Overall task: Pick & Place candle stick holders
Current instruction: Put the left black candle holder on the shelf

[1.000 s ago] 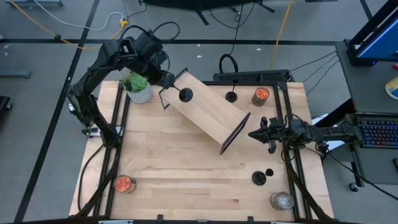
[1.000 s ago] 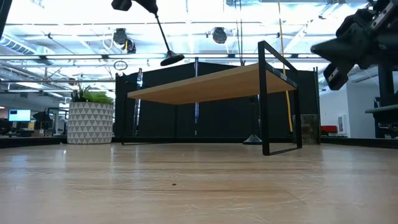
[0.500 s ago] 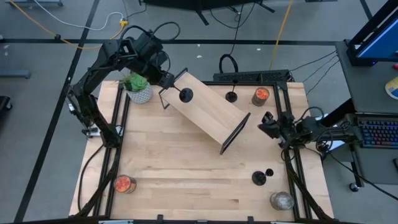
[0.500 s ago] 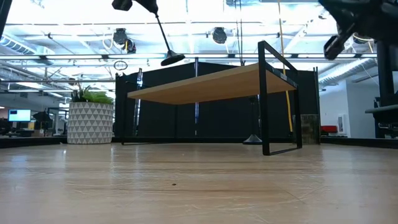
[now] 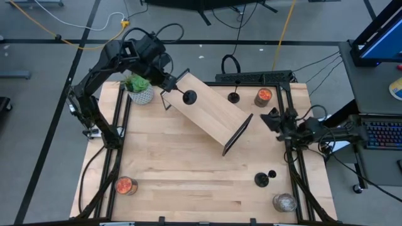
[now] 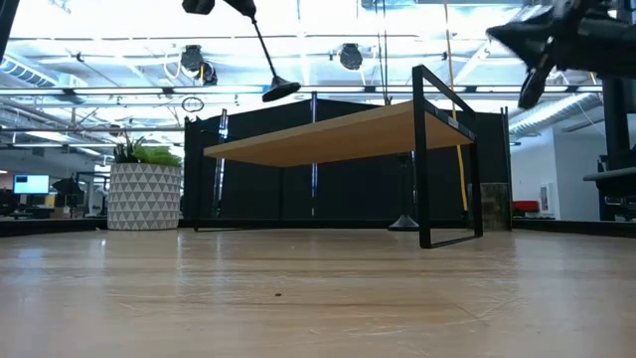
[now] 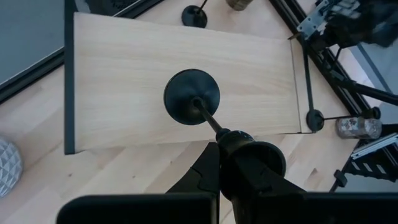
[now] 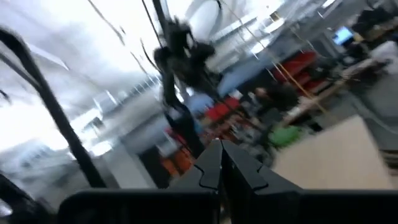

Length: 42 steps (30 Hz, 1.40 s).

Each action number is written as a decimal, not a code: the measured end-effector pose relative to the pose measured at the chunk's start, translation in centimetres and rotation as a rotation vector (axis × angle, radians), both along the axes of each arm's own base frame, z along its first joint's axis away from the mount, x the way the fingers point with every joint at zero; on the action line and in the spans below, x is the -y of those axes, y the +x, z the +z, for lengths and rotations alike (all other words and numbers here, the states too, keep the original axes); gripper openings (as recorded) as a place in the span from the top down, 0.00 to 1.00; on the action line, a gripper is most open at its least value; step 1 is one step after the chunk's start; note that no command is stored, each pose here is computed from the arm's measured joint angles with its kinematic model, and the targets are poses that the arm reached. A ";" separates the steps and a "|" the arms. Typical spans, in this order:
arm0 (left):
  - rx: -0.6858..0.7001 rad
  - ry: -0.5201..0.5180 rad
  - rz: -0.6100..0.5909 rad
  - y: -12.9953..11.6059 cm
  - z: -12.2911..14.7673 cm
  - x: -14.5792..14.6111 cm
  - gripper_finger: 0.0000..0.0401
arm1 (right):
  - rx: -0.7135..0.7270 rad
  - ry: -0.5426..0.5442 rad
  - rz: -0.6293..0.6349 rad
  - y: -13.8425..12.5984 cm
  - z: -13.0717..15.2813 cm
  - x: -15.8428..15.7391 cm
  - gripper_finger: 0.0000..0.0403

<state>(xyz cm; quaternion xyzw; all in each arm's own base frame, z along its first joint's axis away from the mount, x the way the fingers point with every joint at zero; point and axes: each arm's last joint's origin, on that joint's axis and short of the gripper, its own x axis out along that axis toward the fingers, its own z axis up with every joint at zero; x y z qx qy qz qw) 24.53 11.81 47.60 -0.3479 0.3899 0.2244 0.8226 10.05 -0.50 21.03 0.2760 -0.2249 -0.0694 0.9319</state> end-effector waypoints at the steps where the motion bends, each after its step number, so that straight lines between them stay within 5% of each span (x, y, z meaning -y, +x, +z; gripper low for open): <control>1: 0.008 0.004 -0.003 0.1 0.1 0.1 0.98 | -0.050 -0.018 -0.008 0.3 0.3 0.0 1.00; 7: 0.038 0.015 -0.017 0.5 0.3 0.4 0.98 | -0.162 -0.132 -0.043 2.5 4.6 -0.1 1.00; 17: 0.040 0.040 -0.048 1.1 0.3 1.5 0.98 | -0.327 -0.532 -0.083 8.9 9.9 -0.5 1.00; 26: 0.061 0.049 -0.100 1.7 0.4 2.7 0.98 | -0.390 -0.665 -0.153 14.3 13.0 0.7 0.98; 42: 0.139 0.063 -0.244 4.2 0.2 4.3 0.98 | -0.470 -0.757 -0.099 21.8 14.6 3.4 0.54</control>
